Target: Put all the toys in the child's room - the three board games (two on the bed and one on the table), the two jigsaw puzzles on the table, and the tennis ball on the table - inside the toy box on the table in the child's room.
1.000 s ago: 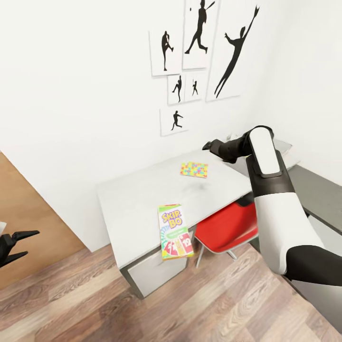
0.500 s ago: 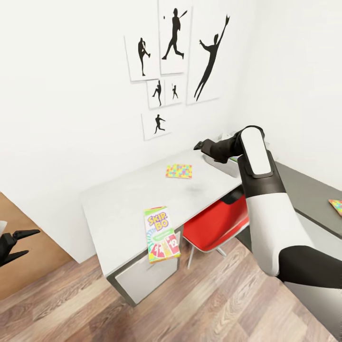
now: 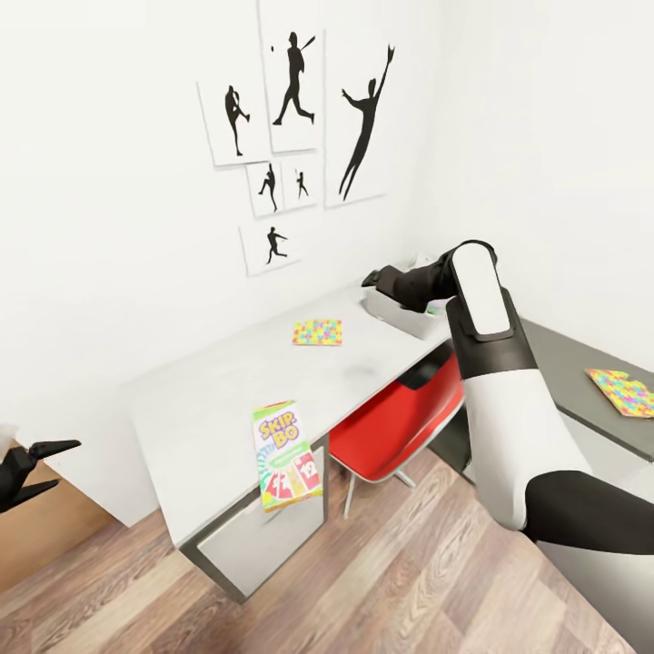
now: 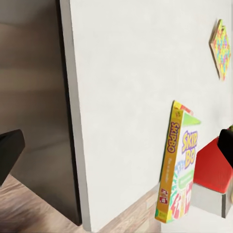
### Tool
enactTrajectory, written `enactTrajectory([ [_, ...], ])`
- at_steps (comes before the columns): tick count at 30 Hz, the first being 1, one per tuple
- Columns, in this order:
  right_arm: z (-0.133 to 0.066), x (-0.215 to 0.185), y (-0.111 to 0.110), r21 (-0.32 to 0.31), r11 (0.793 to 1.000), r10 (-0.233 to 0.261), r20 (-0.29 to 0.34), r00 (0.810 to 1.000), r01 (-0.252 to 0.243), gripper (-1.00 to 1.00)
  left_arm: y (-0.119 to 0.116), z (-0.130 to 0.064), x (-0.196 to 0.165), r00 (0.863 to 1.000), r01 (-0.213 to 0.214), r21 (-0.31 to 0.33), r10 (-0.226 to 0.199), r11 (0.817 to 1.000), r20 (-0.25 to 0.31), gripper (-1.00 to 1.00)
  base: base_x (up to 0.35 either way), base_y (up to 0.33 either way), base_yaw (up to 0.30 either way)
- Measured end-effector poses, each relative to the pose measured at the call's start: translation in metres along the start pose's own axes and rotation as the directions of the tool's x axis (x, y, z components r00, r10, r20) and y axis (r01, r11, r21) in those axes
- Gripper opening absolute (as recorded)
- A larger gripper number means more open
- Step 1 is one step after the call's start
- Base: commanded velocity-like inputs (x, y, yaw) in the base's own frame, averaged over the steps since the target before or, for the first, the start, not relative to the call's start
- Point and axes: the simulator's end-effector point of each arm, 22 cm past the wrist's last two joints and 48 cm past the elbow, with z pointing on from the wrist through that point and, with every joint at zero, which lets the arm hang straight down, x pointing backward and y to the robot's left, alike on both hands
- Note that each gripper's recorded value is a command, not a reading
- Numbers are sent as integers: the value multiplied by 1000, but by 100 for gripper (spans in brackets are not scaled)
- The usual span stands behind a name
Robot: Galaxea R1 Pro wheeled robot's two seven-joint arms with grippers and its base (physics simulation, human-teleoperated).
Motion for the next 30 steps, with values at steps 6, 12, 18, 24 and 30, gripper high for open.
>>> enactTrajectory([
  [6,4,17,-8,8,1000,8,-25,1000,-8,100,-4,-4,-3,1000,-2,8,2,1000,10,100,-14,0,-185],
  [12,2,20,-5,5,1000,7,-27,1000,-7,100,-6,-7,-5,1000,-3,14,3,1000,18,100,-191,0,-178],
  [18,-2,22,7,-12,1000,3,-26,1000,-3,100,-9,-10,-7,1000,-6,20,6,1000,24,100,-48,0,-168],
  [24,-6,22,15,-22,1000,-2,-22,1000,1,100,-13,-13,-9,999,-9,27,9,1000,31,100,-133,53,-159],
  [30,-12,20,21,-27,1000,-6,-16,1000,6,100,-16,-17,-11,999,-12,35,11,999,38,100,-168,67,-153],
])
